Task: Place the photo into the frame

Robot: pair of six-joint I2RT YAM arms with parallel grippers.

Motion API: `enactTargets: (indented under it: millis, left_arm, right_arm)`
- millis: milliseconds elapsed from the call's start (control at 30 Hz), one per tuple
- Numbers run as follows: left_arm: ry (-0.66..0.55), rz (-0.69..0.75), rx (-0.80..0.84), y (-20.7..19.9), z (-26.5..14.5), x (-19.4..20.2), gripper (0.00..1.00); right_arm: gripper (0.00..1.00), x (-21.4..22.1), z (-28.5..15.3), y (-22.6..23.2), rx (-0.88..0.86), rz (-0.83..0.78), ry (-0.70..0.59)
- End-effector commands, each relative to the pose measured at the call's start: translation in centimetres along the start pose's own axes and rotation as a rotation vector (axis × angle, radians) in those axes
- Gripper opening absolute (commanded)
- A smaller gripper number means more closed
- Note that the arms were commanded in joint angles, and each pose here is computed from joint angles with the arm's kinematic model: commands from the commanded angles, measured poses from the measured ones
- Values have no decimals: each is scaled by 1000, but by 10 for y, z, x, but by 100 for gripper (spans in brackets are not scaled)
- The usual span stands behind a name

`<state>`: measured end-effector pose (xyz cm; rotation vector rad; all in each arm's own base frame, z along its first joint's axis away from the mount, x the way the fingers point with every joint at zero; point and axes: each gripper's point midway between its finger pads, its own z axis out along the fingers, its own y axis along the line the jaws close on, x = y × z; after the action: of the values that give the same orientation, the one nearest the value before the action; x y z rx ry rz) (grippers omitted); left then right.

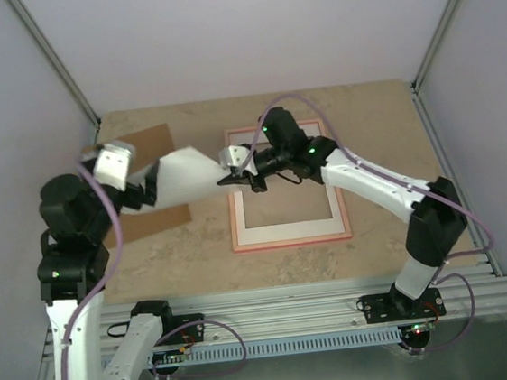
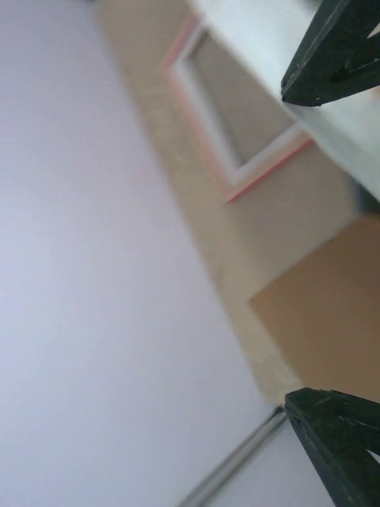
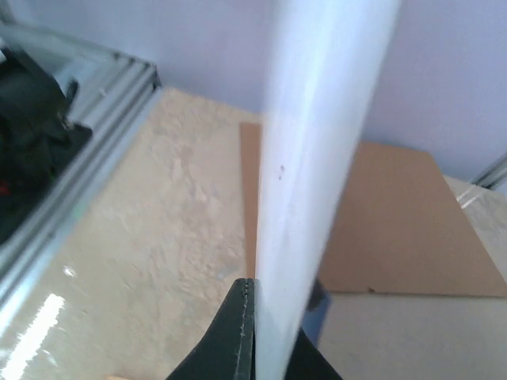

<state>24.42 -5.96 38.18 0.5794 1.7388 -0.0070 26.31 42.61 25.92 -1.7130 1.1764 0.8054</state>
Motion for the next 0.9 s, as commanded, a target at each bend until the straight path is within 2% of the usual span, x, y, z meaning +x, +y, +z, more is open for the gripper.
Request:
enactTargets:
  millis: [0, 167, 333, 433, 600, 867]
  left_arm:
    - [-242, -283, -304, 72, -40, -84, 99]
    - [-347, -327, -519, 122, -69, -119, 99]
    - [-314, -282, -632, 145, -58, -114, 99]
    - [-288, -244, -623, 143, -43, -103, 99]
    - [-244, -212, -549, 129, -10, -70, 99]
    - [-143, -271, -395, 98, 40, -8, 99]
  right_arm:
    - [1, -67, -51, 13, -57, 161, -144]
    - [1, -102, -78, 29, -179, 350, -253]
    - [1, -84, -92, -4, -197, 597, -301]
    - [1, -35, -91, -34, -147, 783, -268]
    - [1, 79, -79, -69, -86, 1137, -167]
    - [1, 197, -106, -97, 104, 1340, -19]
